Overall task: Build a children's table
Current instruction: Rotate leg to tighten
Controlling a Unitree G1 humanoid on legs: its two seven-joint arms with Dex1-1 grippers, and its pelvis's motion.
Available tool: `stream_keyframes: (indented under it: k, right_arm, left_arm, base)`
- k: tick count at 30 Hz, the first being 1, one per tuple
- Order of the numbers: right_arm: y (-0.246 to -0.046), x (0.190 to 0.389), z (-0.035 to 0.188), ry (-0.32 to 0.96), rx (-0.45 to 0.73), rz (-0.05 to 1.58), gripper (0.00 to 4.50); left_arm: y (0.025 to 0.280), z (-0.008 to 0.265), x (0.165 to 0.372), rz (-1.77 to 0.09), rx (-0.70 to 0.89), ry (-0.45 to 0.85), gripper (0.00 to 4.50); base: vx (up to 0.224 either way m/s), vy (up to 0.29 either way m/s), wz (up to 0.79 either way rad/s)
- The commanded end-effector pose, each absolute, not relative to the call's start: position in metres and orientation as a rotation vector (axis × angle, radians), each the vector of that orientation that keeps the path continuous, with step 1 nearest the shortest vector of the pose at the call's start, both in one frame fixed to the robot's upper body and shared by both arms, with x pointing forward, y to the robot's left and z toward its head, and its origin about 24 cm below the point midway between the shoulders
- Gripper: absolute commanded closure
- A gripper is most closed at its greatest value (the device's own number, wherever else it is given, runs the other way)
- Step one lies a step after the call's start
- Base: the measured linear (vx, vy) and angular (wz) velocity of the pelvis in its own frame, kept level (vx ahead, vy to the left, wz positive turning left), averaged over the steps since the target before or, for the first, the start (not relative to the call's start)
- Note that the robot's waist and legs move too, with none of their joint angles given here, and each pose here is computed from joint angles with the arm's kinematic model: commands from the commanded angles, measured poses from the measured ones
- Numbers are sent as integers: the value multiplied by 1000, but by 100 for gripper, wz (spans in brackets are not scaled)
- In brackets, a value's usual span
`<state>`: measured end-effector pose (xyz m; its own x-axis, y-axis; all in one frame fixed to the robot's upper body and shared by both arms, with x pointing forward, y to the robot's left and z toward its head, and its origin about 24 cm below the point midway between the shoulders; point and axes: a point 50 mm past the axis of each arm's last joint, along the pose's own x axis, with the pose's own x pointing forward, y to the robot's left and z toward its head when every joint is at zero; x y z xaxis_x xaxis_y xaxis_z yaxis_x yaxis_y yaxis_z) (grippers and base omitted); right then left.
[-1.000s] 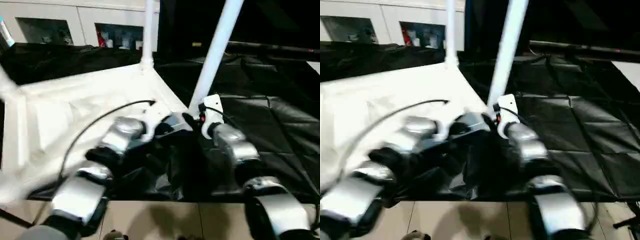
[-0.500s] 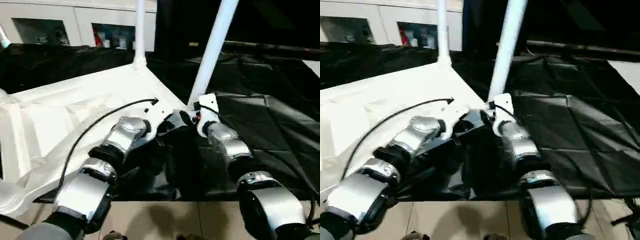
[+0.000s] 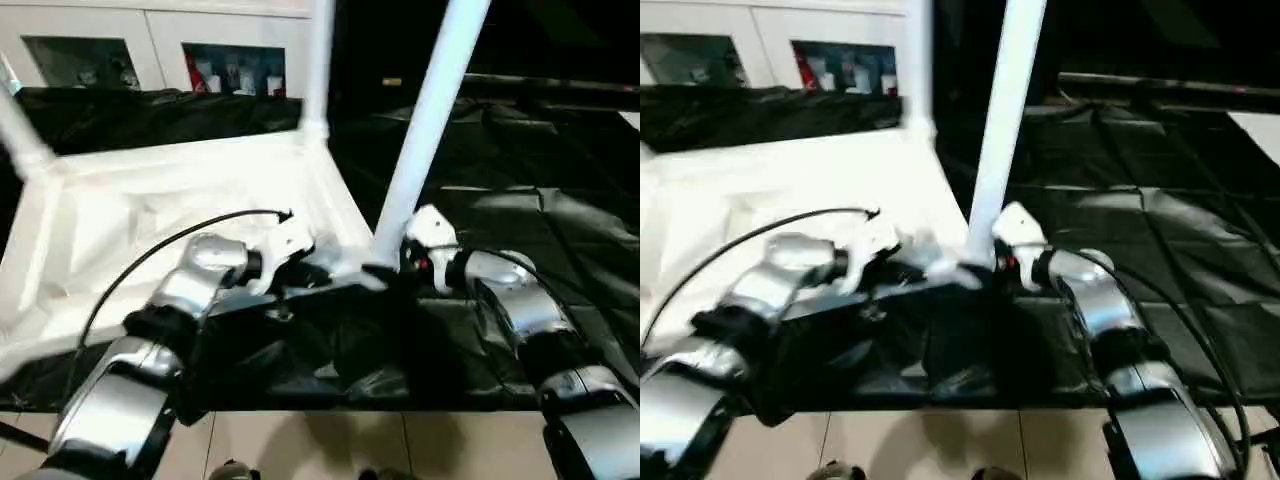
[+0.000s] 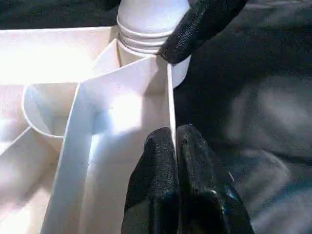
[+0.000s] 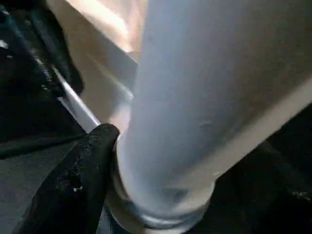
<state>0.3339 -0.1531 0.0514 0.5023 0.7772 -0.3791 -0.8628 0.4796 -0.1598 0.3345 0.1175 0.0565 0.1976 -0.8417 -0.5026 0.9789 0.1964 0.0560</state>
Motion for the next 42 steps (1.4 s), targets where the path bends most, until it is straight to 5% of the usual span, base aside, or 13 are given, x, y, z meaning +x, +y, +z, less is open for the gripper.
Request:
stream_keyframes:
  k: [1, 14, 19, 22, 27, 31, 33, 42]
  right_arm:
    - [-164, 331, 52, 309, -369, 1029, 94]
    - [-154, 328, 47, 326, -268, 1047, 179]
    - [-147, 337, 32, 349, -156, 811, 182]
    - [-136, 348, 14, 427, -28, 433, 183]
    - [-111, 353, 11, 462, 23, 286, 184]
    - [-90, 355, 15, 447, 1, 324, 184]
    - [-85, 357, 21, 412, 8, 347, 128]
    - [-108, 365, 39, 321, -78, 530, 95]
  left_arm:
    - [111, 50, 325, -1422, 396, 434, 450]
    - [125, 51, 325, -1376, 375, 458, 450]
    - [117, 48, 339, -1181, 380, 453, 450]
    - [95, 49, 357, -938, 355, 446, 450]
    - [63, 50, 360, -880, 353, 438, 450]
    - [47, 49, 357, -908, 376, 433, 450]
    - [46, 49, 357, -918, 375, 426, 450]
    - [70, 49, 358, -975, 374, 423, 450]
  base:
    - [0, 0, 0]
    - [0, 0, 0]
    - [0, 0, 0]
    - [0, 0, 0]
    - [0, 0, 0]
    - [0, 0, 0]
    - [0, 0, 0]
    - [0, 0, 0]
